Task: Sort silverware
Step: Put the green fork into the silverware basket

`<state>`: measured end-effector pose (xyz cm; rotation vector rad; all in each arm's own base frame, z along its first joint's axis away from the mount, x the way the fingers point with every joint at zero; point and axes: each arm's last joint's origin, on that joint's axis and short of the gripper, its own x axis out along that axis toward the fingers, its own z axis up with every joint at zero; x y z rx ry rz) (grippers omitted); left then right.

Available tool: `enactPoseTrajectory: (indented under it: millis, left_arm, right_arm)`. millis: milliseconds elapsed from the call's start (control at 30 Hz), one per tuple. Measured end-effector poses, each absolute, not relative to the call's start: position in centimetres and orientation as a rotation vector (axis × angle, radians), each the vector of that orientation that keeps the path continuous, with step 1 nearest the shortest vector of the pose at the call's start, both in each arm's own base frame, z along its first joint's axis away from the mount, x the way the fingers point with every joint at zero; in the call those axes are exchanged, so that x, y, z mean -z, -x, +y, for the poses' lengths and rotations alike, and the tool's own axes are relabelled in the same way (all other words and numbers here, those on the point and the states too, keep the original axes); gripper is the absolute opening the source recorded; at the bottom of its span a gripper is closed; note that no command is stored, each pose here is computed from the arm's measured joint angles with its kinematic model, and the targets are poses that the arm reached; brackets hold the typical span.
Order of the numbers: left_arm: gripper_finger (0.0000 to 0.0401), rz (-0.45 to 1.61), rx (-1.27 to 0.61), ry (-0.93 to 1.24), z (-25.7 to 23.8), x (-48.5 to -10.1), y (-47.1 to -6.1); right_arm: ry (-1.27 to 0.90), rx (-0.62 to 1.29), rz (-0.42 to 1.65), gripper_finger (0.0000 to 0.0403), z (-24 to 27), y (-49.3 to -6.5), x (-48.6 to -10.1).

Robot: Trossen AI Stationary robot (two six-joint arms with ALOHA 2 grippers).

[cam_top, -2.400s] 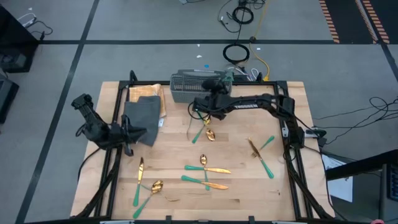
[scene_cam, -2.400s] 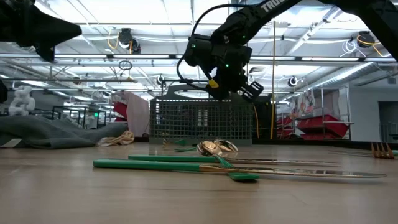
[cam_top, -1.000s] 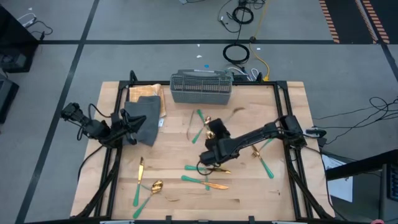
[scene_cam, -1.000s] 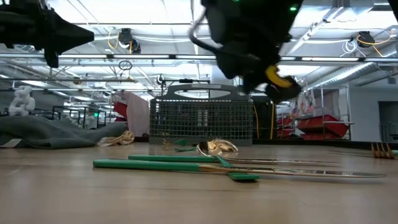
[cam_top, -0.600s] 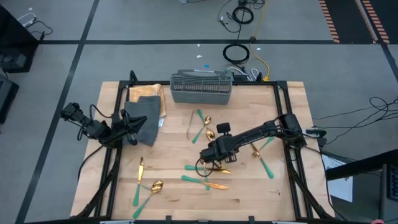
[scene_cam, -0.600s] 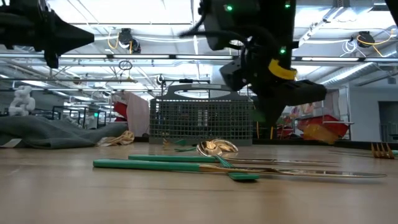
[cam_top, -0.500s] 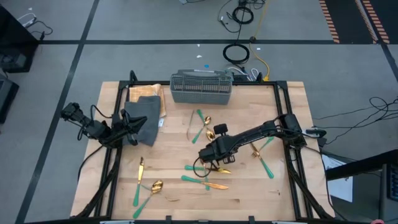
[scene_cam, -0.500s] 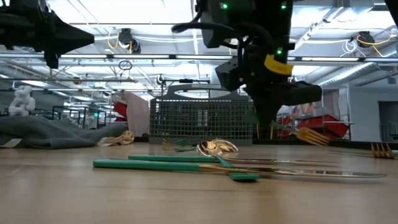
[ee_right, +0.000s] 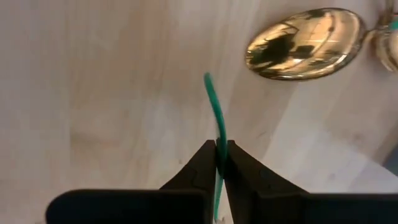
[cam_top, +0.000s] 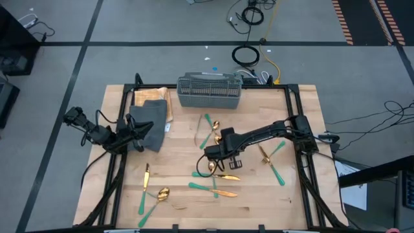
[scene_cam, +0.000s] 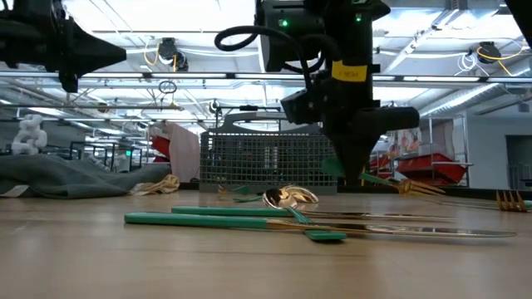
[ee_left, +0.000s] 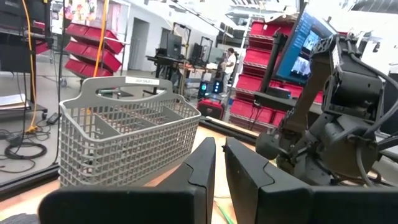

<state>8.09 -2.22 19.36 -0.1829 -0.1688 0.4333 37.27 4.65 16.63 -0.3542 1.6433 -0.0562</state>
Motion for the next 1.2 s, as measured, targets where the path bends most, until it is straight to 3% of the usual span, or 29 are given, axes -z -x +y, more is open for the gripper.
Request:
enactPoseTrajectory:
  millis: [767, 1200]
  left_arm:
    - [0.0042, -0.169, -0.434, 0.183, -2.22, -19.36, -8.09]
    - [0.0042, -0.166, -0.434, 0.18, -2.22, -19.33, -8.09]
  right_arm:
    - [0.297, -0.056, 1.63, 0.0029, 4.91, -37.49, -16.55]
    - [0.261, -0.052, 1.682, 0.0118, 4.51, -36.99, -16.75]
